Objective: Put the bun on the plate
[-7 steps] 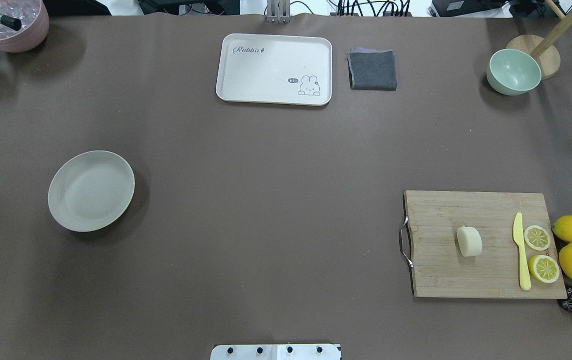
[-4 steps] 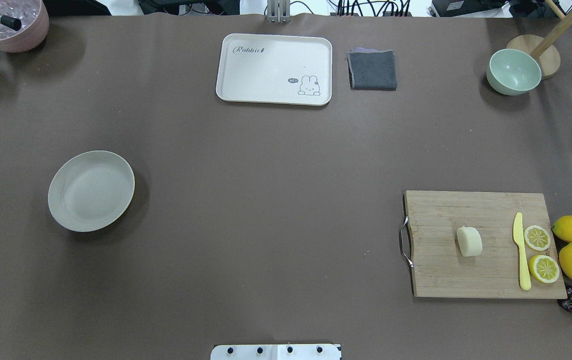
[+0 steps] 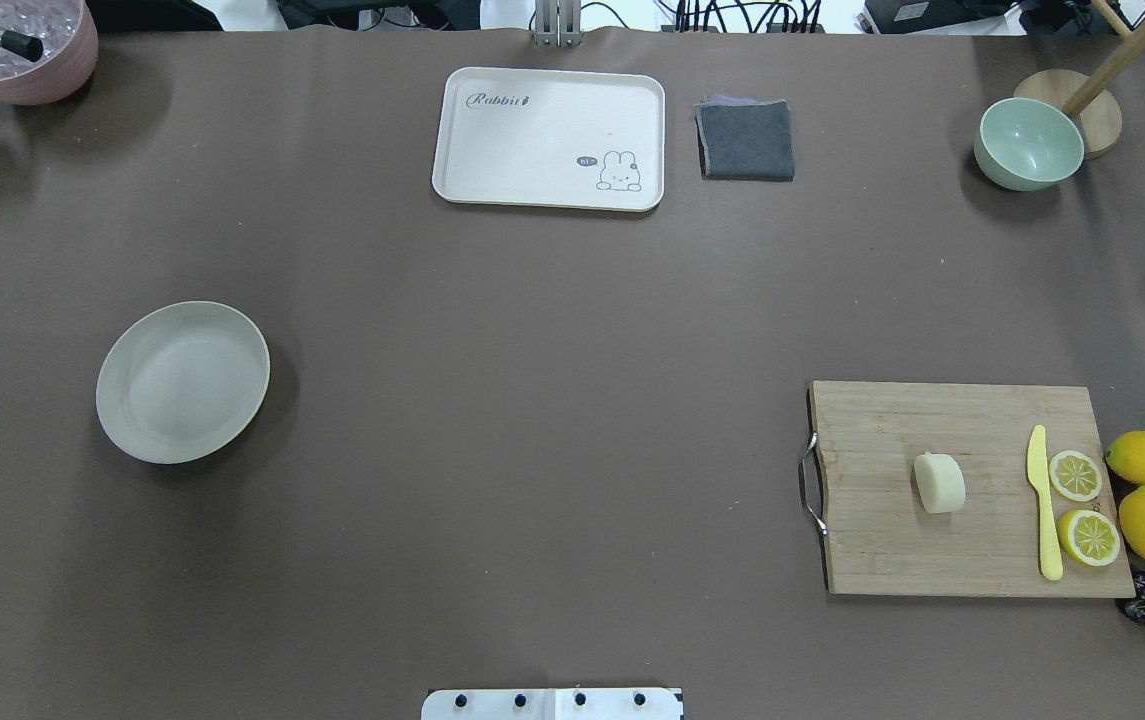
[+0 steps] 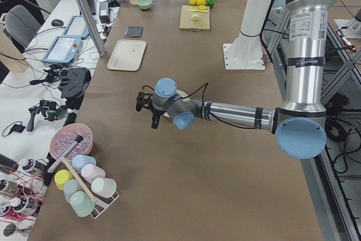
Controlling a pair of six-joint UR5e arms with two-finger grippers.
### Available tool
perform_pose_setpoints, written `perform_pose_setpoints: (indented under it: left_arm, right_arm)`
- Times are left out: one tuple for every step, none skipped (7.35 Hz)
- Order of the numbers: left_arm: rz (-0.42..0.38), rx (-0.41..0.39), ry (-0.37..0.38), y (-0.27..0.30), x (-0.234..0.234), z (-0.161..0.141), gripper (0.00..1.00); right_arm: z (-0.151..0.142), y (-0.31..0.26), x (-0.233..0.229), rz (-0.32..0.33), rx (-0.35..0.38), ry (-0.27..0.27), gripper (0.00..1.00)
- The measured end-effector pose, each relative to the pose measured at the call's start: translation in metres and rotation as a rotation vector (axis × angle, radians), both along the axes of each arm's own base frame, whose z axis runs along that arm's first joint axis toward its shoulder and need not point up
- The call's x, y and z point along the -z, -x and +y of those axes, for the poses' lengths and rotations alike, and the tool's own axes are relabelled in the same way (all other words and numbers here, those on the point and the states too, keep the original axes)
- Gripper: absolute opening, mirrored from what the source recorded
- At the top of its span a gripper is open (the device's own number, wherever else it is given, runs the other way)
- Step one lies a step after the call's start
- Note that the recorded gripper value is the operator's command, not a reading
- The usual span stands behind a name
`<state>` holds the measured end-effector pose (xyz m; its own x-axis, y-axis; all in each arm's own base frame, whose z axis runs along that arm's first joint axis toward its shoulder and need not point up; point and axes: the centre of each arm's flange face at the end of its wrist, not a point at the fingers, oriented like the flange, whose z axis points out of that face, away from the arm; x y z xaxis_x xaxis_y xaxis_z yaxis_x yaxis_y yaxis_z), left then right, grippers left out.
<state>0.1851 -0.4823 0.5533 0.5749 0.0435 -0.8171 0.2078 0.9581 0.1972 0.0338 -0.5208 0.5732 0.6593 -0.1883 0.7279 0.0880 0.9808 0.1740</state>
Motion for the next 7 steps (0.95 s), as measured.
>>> perform_pose_setpoints:
  left_arm:
    - [-0.004, -0.007, 0.001, -0.032, -0.001, 0.011, 0.97]
    - [-0.01, -0.027, -0.001, -0.056, -0.002, 0.022, 0.91]
    - [-0.013, -0.05, -0.003, -0.072, -0.003, 0.029, 0.76]
    - [-0.012, -0.07, -0.006, -0.082, -0.004, 0.035, 0.66]
    - [-0.011, -0.084, -0.009, -0.089, -0.006, 0.039, 0.53]
    - [-0.011, -0.091, -0.009, -0.092, -0.008, 0.04, 0.47]
    - [-0.011, -0.096, -0.006, -0.094, -0.01, 0.04, 0.22]
  right_arm:
    - [-0.002, 0.008, 0.008, -0.016, -0.018, 0.0, 1.0]
    - [-0.005, 0.022, 0.018, -0.03, -0.05, 0.008, 1.0]
    - [-0.008, 0.043, 0.028, -0.046, -0.079, 0.015, 1.0]
    - [-0.01, 0.071, 0.038, -0.056, -0.101, 0.02, 1.0]
    - [-0.012, 0.098, 0.049, -0.064, -0.119, 0.022, 1.0]
    - [-0.013, 0.125, 0.065, -0.075, -0.129, 0.029, 1.0]
    - [-0.01, 0.146, 0.076, -0.084, -0.126, 0.039, 1.0]
